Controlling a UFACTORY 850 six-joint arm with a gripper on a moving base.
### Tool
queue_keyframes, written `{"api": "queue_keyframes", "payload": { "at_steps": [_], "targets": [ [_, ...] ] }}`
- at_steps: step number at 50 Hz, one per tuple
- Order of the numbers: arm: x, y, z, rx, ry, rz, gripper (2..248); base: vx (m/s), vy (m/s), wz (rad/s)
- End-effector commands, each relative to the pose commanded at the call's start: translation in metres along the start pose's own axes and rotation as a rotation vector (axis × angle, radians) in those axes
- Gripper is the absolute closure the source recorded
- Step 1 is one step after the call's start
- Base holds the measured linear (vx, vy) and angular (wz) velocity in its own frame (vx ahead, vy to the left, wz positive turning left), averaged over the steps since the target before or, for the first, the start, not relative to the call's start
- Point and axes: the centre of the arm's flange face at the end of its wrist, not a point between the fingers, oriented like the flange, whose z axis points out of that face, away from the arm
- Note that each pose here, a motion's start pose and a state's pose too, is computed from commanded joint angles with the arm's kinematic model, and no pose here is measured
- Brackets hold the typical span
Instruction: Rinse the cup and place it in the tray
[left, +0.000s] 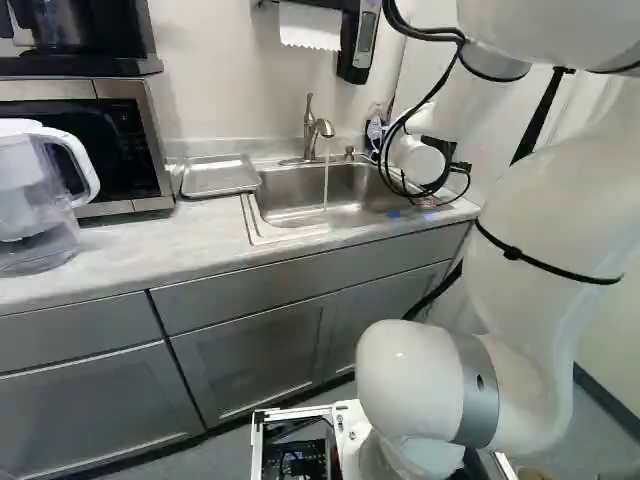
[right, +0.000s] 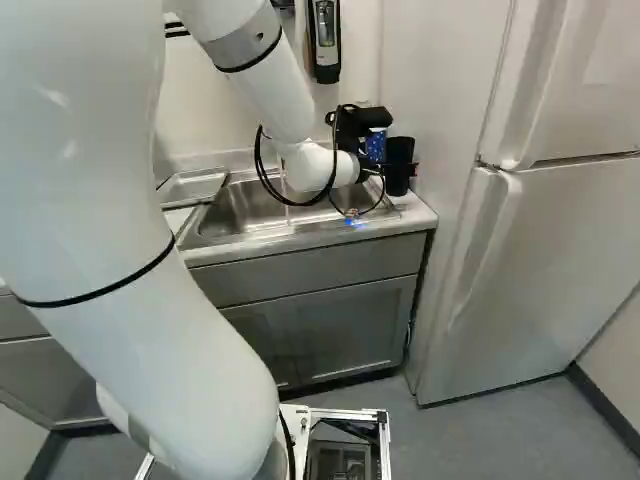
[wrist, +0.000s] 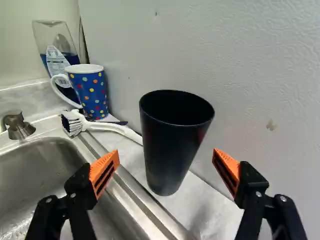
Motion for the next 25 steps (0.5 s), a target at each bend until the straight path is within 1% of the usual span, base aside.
{"api": "queue_keyframes", "payload": {
  "at_steps": [25],
  "targets": [
    [0.0009,0.0024,0.0048,-0.008,-0.001,0.002,3,0.000,0.000,0.000]
  ]
}}
